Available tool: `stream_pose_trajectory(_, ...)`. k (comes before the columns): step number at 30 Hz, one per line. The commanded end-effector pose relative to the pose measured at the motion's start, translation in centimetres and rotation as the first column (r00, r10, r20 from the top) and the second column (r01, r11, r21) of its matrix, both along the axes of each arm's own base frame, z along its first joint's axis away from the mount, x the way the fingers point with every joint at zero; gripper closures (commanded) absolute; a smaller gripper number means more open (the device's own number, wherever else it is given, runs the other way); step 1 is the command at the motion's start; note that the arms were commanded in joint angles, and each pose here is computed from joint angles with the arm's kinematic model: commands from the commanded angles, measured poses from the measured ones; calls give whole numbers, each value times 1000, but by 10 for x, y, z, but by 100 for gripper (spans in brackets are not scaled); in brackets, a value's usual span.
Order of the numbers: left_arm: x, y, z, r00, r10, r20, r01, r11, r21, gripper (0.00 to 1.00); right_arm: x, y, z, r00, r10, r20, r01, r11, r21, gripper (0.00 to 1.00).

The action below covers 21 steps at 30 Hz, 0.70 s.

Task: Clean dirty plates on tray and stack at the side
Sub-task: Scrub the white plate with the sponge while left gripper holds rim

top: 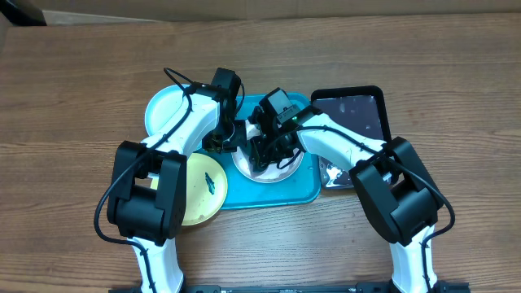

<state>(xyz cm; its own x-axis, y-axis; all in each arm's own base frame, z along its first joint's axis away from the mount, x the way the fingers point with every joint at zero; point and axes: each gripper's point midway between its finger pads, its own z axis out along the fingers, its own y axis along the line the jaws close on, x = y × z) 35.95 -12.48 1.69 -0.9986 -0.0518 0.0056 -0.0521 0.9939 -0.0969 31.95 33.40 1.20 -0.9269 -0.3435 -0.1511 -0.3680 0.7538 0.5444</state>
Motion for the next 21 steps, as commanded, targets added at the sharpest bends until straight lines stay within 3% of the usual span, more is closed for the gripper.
stream_pose_trajectory(1, 4, -9, 0, 1000, 7, 2, -7, 999, -37, 96, -22, 12, -11, 994, 47, -94, -41, 997, 63, 96)
stream_pose_trajectory(6, 4, -9, 0, 1000, 7, 2, -7, 999, -36, 96, -20, 12, -12, 996, 43, -83, -39, 998, 57, 96)
stream_pose_trajectory(13, 3, -9, 0, 1000, 7, -1, -7, 999, -35, 96, -16, -37, -36, 997, -35, -65, 22, 980, -198, 96)
stream_pose_trajectory(21, 3, -8, 0, 1000, 7, 0, -7, 999, -31, 96, 3, -80, -29, 982, -144, -123, 111, 963, -244, 96)
